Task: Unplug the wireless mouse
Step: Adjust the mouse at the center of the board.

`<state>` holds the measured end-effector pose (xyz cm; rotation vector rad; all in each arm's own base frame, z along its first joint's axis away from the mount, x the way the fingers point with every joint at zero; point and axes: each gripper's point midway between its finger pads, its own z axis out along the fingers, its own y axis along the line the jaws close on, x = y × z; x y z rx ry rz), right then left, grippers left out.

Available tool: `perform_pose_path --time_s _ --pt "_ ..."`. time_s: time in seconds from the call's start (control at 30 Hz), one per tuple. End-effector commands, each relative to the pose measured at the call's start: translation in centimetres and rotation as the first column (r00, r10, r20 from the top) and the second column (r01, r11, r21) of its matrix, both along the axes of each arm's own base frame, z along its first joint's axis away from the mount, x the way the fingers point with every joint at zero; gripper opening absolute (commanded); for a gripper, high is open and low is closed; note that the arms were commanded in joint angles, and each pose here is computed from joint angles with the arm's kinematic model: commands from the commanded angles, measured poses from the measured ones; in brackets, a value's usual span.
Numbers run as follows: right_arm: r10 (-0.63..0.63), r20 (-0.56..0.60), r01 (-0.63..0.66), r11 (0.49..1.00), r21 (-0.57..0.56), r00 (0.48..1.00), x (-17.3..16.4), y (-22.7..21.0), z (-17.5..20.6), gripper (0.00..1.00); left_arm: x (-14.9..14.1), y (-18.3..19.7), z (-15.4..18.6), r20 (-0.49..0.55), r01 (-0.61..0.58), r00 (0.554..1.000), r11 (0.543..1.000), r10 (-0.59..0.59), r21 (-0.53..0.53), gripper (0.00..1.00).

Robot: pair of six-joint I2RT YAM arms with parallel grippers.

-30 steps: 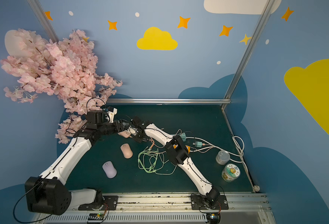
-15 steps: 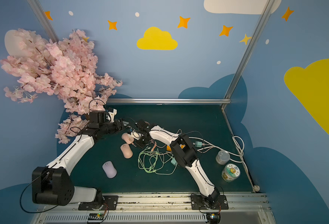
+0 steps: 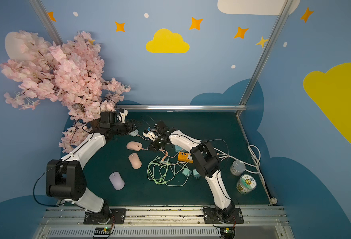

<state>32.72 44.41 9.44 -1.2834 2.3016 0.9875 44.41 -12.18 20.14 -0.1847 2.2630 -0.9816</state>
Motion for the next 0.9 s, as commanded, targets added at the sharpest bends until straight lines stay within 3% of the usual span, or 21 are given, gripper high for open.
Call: perform_pose_path --time_s 0.0,0.57,0.77,0.87 --pt "0.000 -0.013 0.001 0.997 0.076 1.000 -0.1 0.4 2.7 0.00 0.0 0.2 -1.2 -0.001 0.012 1.000 1.000 -0.012 0.018 0.70" --pt "0.002 -0.099 0.022 0.972 0.235 0.995 0.1 1.9 6.9 0.00 0.0 0.5 1.1 0.105 0.032 0.994 0.999 -0.035 0.031 0.70" --pt "0.013 -0.147 0.033 0.952 0.304 0.989 0.0 2.4 9.5 0.00 -0.5 0.6 2.4 0.201 0.029 0.979 0.999 -0.037 0.042 0.71" --pt "0.009 -0.118 0.029 0.951 0.307 0.993 -0.1 1.9 11.1 0.00 -0.9 0.0 3.8 0.313 0.059 0.948 0.998 -0.063 0.022 0.70"
